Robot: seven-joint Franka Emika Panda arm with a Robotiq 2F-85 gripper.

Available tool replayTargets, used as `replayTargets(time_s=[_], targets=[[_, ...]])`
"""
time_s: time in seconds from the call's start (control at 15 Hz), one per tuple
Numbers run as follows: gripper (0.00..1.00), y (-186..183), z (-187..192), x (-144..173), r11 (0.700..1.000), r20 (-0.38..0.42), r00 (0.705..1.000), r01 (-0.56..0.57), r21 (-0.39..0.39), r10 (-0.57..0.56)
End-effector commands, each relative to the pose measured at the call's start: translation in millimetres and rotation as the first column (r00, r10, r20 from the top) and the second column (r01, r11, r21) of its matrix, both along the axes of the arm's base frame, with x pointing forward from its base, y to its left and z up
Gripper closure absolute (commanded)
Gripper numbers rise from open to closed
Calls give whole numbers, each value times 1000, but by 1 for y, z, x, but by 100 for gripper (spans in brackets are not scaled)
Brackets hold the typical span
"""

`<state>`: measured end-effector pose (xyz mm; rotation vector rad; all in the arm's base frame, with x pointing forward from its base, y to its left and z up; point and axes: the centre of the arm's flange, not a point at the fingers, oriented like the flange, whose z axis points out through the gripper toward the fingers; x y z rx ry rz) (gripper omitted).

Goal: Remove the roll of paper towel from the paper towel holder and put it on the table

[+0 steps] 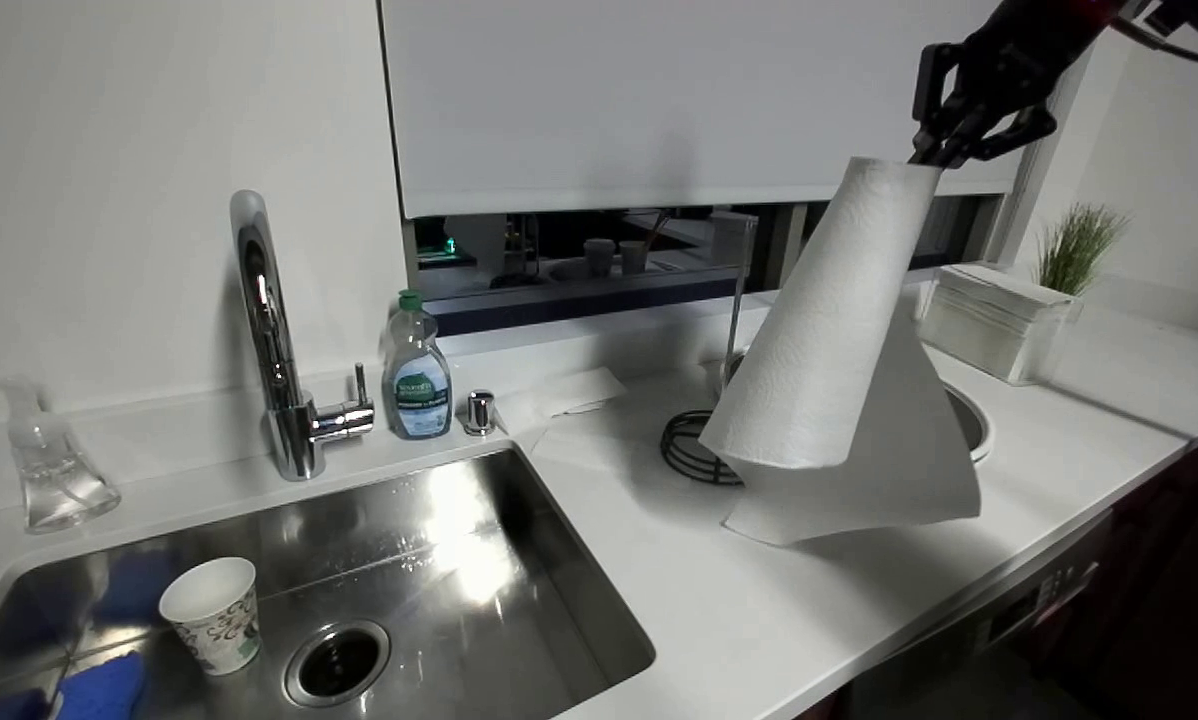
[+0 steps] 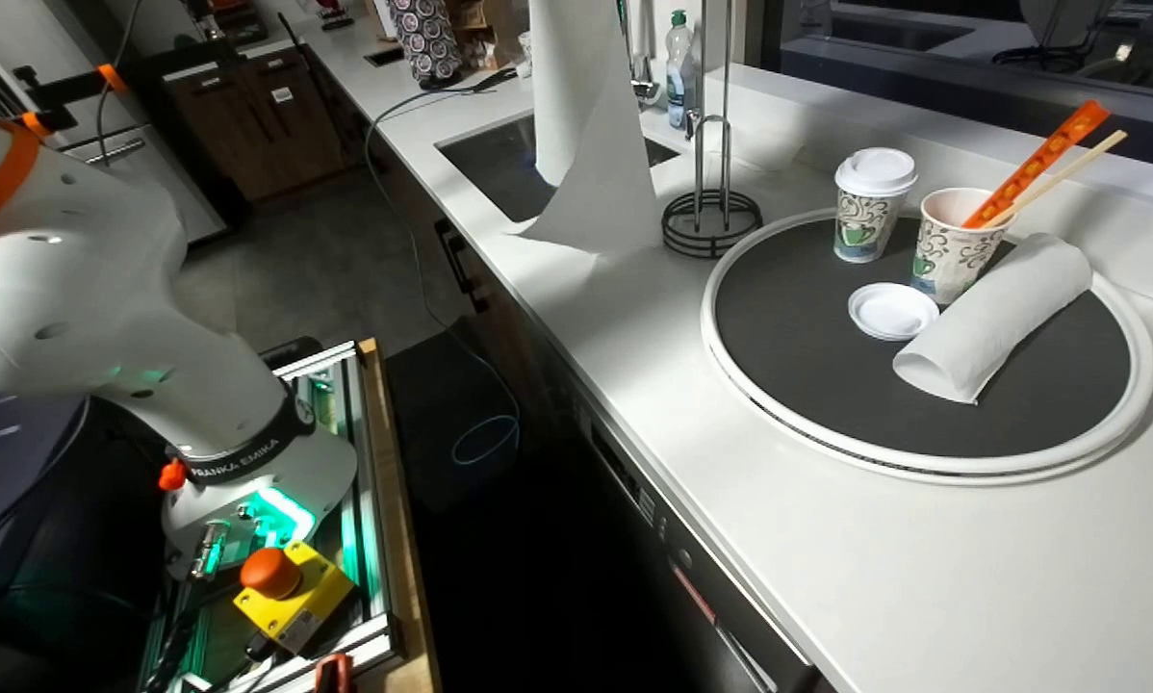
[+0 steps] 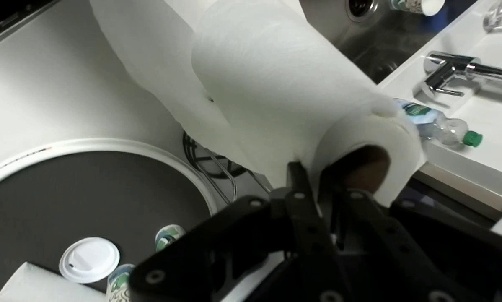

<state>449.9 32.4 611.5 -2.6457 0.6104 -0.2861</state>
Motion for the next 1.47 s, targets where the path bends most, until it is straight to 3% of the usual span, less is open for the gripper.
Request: replayTargets(time_s=[0.0, 0.07, 0.2, 0.27, 0.6, 1.0, 1.4], targets=[[97, 2, -40, 11, 999, -56, 998, 26, 35, -24], [88, 4, -28, 8, 1000, -46, 999, 3, 1, -3], [88, 1, -41, 13, 1000, -69, 998, 11, 6, -10], [97, 0, -42, 14, 1000, -72, 997, 13, 8, -12], [97, 44, -75, 14, 998, -80, 996, -33, -45, 30], [97, 78, -111, 24, 987, 2, 1000, 5, -164, -5], [97, 98, -134, 33, 992, 25, 1000, 7, -127, -4]])
